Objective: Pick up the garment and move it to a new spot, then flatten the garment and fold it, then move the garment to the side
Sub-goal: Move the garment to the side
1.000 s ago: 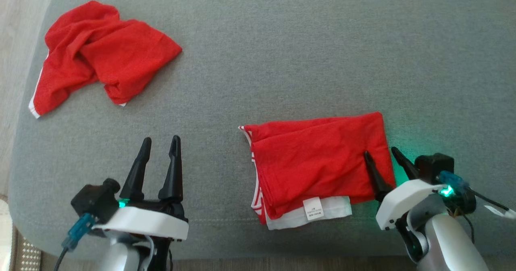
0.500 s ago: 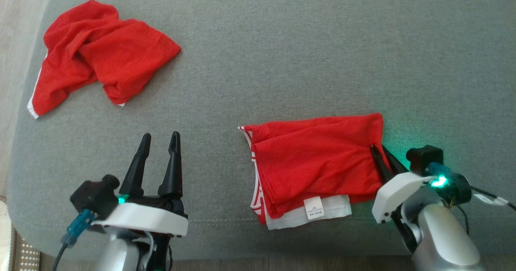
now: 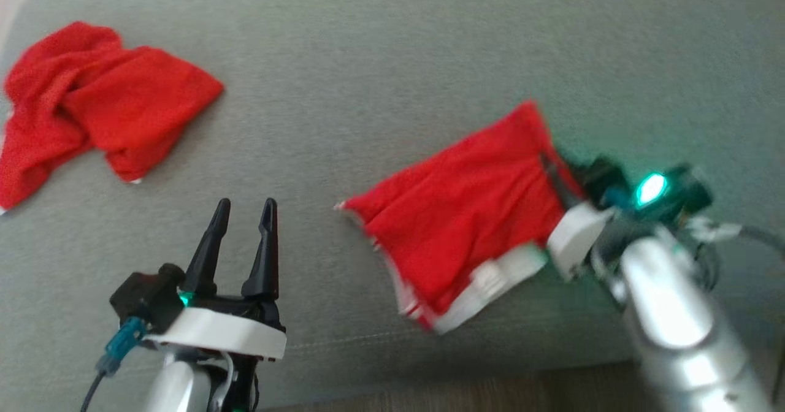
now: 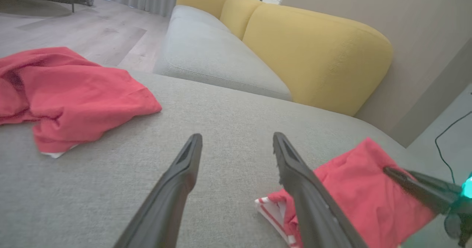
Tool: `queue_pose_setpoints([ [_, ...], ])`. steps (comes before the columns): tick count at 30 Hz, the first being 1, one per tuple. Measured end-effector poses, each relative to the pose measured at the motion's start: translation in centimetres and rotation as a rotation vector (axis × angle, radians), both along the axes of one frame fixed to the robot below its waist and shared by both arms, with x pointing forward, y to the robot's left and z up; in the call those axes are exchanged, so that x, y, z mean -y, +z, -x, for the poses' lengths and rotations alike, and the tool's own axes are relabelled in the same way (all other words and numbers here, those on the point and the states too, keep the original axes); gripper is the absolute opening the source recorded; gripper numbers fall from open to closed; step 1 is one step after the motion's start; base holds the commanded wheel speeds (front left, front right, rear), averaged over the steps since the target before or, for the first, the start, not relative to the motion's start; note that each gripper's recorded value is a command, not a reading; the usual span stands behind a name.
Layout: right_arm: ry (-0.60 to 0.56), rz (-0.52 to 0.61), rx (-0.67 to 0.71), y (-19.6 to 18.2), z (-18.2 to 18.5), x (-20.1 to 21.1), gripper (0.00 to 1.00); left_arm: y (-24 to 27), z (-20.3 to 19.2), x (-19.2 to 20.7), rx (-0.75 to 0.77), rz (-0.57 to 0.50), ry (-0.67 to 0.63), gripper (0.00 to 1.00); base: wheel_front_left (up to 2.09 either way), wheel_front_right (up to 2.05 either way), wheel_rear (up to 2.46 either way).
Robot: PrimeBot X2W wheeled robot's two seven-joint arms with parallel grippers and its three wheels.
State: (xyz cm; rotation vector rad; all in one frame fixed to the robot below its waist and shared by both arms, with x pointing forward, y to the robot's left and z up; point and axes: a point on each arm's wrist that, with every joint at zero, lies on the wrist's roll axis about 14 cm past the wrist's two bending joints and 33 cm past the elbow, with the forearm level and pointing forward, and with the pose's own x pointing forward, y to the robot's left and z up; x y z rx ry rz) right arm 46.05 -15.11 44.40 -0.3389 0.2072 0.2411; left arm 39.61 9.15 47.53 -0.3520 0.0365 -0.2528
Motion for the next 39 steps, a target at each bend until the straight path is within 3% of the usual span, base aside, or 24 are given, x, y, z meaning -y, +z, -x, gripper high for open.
queue_pose_setpoints([
  [6,-0.099,0.121,0.038,2.2,-2.7,7.1,0.0,-0.3,-2.4,2.3,0.023,-0.008,-0.08,1.0,0.0,0.0,0.0],
  [13,-0.267,0.147,0.035,3.5,-4.6,14.8,0.0,-0.9,-5.1,5.2,0.044,0.012,-0.164,1.0,0.0,0.0,0.0],
  [25,-0.427,0.137,0.087,4.9,-5.8,20.5,0.0,-2.9,-8.1,7.9,0.061,0.034,-0.267,1.0,0.0,0.0,0.0],
  [39,-0.48,0.177,0.167,7.1,-5.8,21.4,0.0,-3.8,-8.7,10.3,0.059,0.078,-0.343,1.0,0.0,0.0,0.0],
])
